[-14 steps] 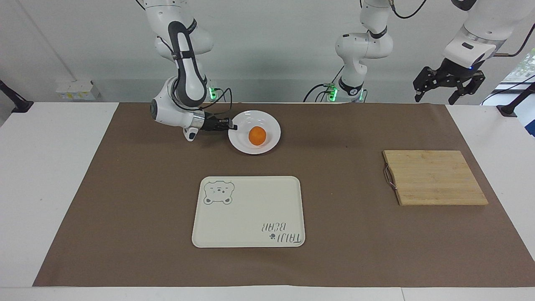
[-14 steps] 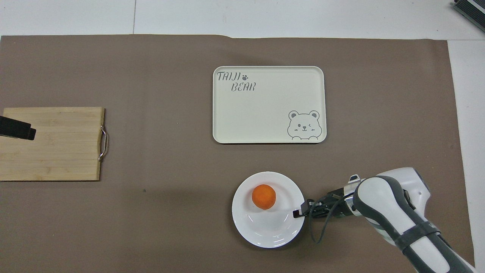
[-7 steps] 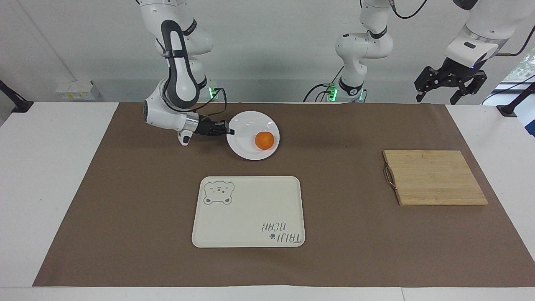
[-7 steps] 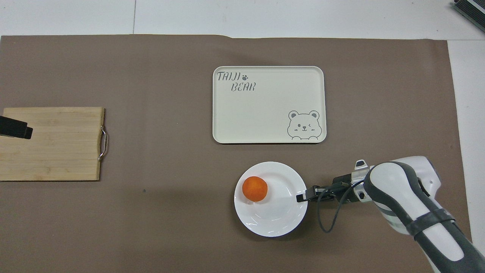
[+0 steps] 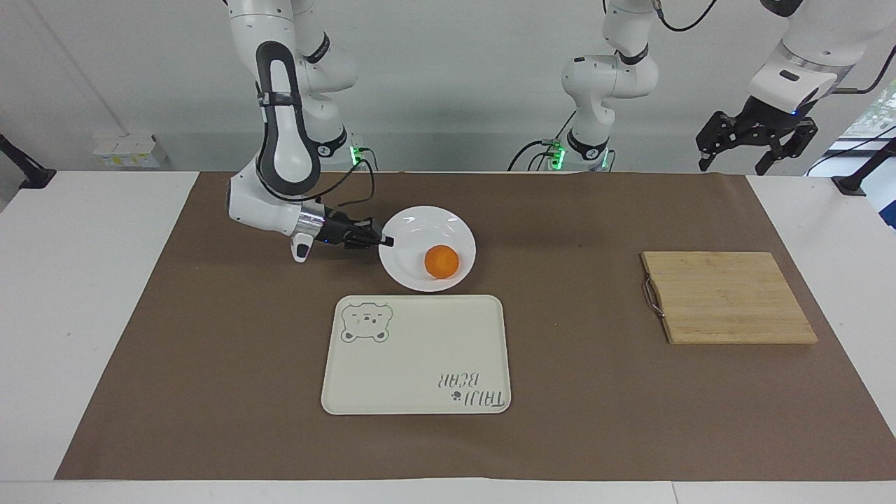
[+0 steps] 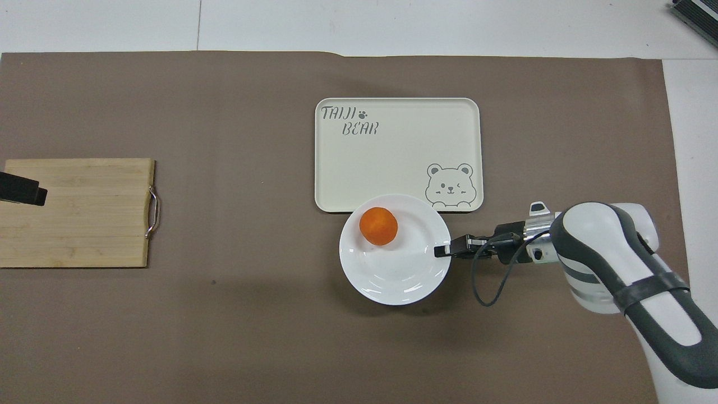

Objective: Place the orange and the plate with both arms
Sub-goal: 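Move the plate with the right gripper onto the bear tray, then open the right gripper and release the plate rim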

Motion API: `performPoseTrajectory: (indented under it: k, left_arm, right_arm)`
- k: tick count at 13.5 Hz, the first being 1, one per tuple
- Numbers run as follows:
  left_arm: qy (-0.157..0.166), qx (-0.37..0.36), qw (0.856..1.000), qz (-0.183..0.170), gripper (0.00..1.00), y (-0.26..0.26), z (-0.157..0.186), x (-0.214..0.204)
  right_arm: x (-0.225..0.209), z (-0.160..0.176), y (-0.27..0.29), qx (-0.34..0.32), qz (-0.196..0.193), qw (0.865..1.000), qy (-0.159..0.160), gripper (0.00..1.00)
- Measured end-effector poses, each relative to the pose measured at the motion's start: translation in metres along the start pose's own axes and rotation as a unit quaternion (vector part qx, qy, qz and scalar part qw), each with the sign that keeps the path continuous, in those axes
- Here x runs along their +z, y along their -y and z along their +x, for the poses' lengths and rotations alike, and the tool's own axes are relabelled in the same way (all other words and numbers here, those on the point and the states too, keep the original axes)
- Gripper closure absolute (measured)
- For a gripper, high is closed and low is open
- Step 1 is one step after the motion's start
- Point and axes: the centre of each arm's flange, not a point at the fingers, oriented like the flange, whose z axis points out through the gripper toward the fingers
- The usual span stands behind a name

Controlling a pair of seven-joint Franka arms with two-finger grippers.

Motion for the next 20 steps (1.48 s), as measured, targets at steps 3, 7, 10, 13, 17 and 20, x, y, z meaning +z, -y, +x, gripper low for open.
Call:
performPoseTrajectory:
  k: [3,7,10,13,17,20]
  left_arm:
    - [0.0,0.0,1.0,0.0,0.0,0.0,0.0,0.0]
    - [0.0,0.0,1.0,0.0,0.0,0.0,0.0,0.0]
    - [0.0,0.0,1.0,0.0,0.0,0.0,0.0,0.0]
    - [0.0,0.0,1.0,0.0,0.0,0.0,0.0,0.0]
    - [0.0,0.0,1.0,0.0,0.0,0.0,0.0,0.0]
    - [0.0,0.0,1.0,0.0,0.0,0.0,0.0,0.0]
  right_arm:
    - [-0.009,0.051,0.025,-0.011,0.009,0.999,-0.039,0.95]
    - [-0.004,0.117,0.023,0.002,0.039,0.996,-0.085,0.95]
    - [0.014,0.139,0.002,0.015,0.037,0.996,-0.081,0.95]
    - [0.017,0.139,-0.015,0.019,0.018,0.997,-0.071,0.95]
    - [0.005,0.139,-0.029,0.02,0.002,0.997,-0.069,0.95]
    - [0.007,0.138,-0.03,0.021,0.0,0.997,-0.068,0.95]
